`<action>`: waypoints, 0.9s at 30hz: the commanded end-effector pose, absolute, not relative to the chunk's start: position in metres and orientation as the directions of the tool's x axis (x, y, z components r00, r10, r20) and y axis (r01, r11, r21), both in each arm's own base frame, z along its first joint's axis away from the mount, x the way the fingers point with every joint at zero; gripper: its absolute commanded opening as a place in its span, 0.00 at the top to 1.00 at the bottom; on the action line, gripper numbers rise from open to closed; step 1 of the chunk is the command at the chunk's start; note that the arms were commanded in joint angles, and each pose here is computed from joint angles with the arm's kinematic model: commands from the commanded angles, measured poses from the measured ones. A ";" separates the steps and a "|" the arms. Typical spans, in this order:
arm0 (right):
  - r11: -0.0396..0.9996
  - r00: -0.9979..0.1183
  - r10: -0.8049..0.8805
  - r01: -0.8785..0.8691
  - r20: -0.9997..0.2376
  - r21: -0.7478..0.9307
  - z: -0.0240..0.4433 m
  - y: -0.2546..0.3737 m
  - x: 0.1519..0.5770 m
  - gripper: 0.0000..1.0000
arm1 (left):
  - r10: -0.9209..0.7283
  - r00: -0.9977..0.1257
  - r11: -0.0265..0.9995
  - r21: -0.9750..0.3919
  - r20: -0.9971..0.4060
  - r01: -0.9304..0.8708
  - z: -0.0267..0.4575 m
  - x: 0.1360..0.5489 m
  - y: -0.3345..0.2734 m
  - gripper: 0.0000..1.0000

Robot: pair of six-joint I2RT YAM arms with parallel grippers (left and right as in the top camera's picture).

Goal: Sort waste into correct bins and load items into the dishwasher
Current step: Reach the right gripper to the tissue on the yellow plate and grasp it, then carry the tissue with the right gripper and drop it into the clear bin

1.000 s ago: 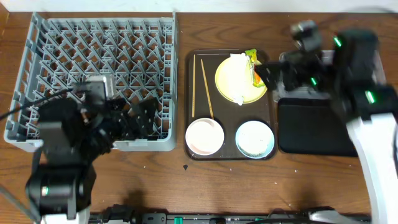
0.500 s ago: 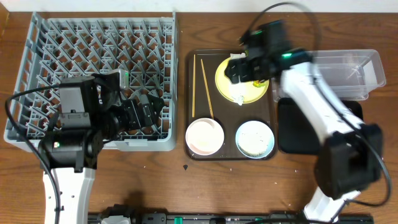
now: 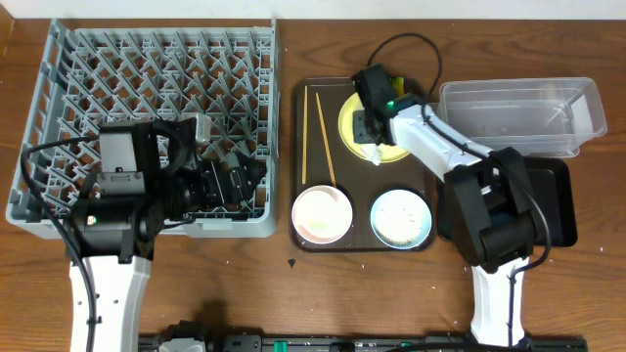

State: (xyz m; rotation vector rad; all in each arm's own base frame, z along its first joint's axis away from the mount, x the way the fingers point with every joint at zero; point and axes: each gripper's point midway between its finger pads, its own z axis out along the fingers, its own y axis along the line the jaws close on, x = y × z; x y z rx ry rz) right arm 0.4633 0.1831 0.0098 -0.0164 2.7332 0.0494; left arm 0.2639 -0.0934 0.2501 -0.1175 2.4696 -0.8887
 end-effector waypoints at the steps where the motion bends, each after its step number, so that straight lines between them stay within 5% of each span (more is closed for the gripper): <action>1: 0.998 -0.919 0.022 0.000 -0.393 0.058 0.019 0.179 0.464 0.99 | -0.159 -0.810 0.746 -0.605 -0.565 0.276 0.283 0.250 -0.107 0.07; 7: 0.984 -0.883 0.104 0.024 -0.457 0.178 0.097 0.174 0.462 0.99 | -0.105 -0.644 0.858 -0.397 -0.758 0.326 0.311 0.240 -0.083 0.07; 15: 0.874 -0.716 0.480 0.336 -0.508 0.351 0.187 0.086 0.468 0.99 | -0.108 -0.545 0.908 -0.305 -0.832 0.286 0.329 0.222 -0.067 0.07; 22: 0.648 -0.516 0.753 0.691 -0.409 0.322 0.151 -0.001 0.462 0.99 | -0.108 -0.547 0.908 -0.306 -0.830 0.285 0.329 0.222 -0.067 0.07; 27: 0.601 -0.510 0.790 0.752 -0.340 0.269 0.108 -0.021 0.462 0.99 | -0.108 -0.547 0.908 -0.306 -0.830 0.285 0.329 0.222 -0.067 0.07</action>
